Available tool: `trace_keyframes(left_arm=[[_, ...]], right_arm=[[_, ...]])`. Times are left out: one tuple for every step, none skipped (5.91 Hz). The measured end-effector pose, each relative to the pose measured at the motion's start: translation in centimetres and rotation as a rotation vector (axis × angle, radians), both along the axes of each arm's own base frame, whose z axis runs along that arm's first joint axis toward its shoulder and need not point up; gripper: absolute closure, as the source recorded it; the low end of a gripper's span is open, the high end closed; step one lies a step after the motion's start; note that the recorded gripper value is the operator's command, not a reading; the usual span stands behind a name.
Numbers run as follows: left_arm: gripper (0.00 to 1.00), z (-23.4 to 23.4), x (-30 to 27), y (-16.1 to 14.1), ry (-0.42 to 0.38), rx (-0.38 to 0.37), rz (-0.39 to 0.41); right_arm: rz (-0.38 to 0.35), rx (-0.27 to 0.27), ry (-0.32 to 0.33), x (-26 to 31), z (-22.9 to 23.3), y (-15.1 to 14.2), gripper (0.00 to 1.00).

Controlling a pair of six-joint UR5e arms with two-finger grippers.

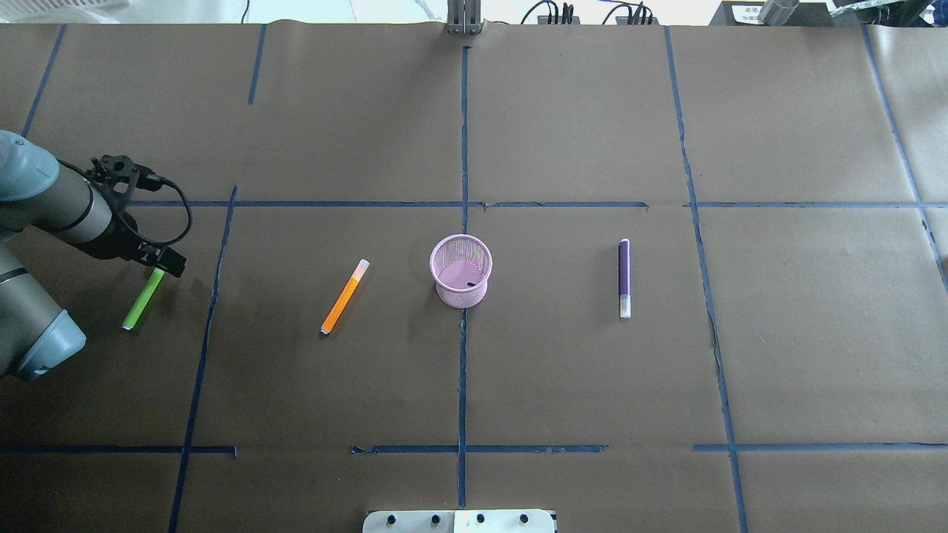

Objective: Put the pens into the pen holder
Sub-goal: 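Move the left gripper down over the green highlighter, then close the left gripper on the green highlighter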

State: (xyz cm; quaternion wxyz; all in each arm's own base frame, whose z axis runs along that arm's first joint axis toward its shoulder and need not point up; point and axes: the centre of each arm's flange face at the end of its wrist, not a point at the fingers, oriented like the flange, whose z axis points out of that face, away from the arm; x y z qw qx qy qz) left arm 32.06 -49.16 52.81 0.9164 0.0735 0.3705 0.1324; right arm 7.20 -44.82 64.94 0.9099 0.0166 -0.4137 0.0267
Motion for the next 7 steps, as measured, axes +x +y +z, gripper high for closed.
trace_keyframes(left_arm=[[0.25,0.03,0.01,0.03,-0.001,0.000,0.002],[0.33,0.16,-0.01,0.08,-0.003,-0.002,0.004],[0.39,0.29,0.00,0.16,-0.005,-0.005,0.007],[0.50,0.37,0.00,0.24,-0.005,-0.007,0.009],[0.60,0.42,0.01,0.33,-0.004,-0.009,0.012],[0.71,0.44,0.03,0.39,-0.004,-0.010,0.014],[0.82,0.46,0.10,0.46,-0.003,-0.011,0.016]], right_arm=[[0.000,0.000,0.000,0.01,-0.02,-0.02,0.00],[0.001,0.000,0.000,0.01,-0.04,-0.04,0.00],[0.000,0.000,0.000,0.01,0.00,-0.04,0.00],[0.000,0.000,0.001,0.00,0.01,-0.04,0.00],[0.000,0.001,0.001,0.00,-0.03,-0.08,0.00],[0.000,0.002,0.002,0.00,-0.07,-0.17,0.00],[0.000,0.004,0.002,0.00,-0.16,-0.30,0.00]])
